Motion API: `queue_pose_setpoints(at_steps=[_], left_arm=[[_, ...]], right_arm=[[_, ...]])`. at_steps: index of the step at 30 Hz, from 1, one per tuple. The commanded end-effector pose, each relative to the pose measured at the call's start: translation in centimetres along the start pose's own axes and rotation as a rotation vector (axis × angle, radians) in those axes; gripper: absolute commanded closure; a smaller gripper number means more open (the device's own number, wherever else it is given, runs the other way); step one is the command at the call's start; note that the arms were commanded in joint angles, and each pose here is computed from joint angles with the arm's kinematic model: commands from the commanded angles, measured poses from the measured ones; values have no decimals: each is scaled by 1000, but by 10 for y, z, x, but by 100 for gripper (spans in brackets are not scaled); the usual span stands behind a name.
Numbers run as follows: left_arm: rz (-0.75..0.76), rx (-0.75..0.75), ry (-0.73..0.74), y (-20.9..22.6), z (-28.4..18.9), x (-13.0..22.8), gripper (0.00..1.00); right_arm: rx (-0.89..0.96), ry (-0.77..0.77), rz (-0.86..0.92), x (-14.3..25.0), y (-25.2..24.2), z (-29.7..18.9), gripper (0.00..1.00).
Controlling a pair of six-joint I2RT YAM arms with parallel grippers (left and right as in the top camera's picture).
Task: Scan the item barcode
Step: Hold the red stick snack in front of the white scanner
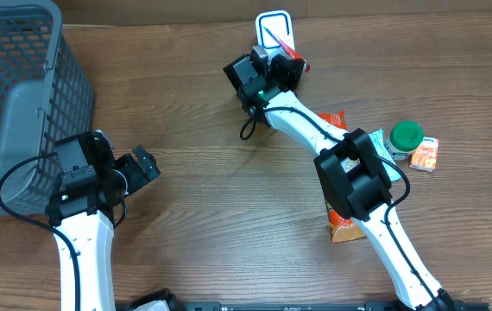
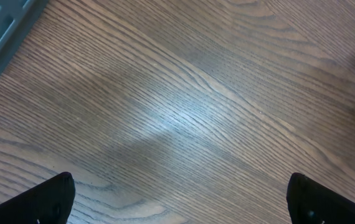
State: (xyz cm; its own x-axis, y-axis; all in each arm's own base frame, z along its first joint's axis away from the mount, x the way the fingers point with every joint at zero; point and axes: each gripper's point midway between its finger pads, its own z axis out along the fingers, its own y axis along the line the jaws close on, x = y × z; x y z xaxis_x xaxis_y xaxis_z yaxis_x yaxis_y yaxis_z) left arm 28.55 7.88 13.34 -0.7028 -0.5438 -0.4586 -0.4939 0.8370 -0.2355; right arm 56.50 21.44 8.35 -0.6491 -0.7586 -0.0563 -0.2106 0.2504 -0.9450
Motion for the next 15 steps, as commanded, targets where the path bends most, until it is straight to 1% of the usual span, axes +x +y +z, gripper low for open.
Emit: queue_pose_setpoints(at_steps=[1, 5, 15], left_arm=[[-8, -5, -9, -1, -1, -4, 0], [-8, -4, -9, -1, -1, -4, 0], [-8, -5, -9, -1, -1, -4, 0]], right_arm=[[44, 31, -9, 6, -10, 2, 97], [-10, 7, -38, 4, 0, 2, 97], [-59, -10, -24, 3, 10, 1, 97]])
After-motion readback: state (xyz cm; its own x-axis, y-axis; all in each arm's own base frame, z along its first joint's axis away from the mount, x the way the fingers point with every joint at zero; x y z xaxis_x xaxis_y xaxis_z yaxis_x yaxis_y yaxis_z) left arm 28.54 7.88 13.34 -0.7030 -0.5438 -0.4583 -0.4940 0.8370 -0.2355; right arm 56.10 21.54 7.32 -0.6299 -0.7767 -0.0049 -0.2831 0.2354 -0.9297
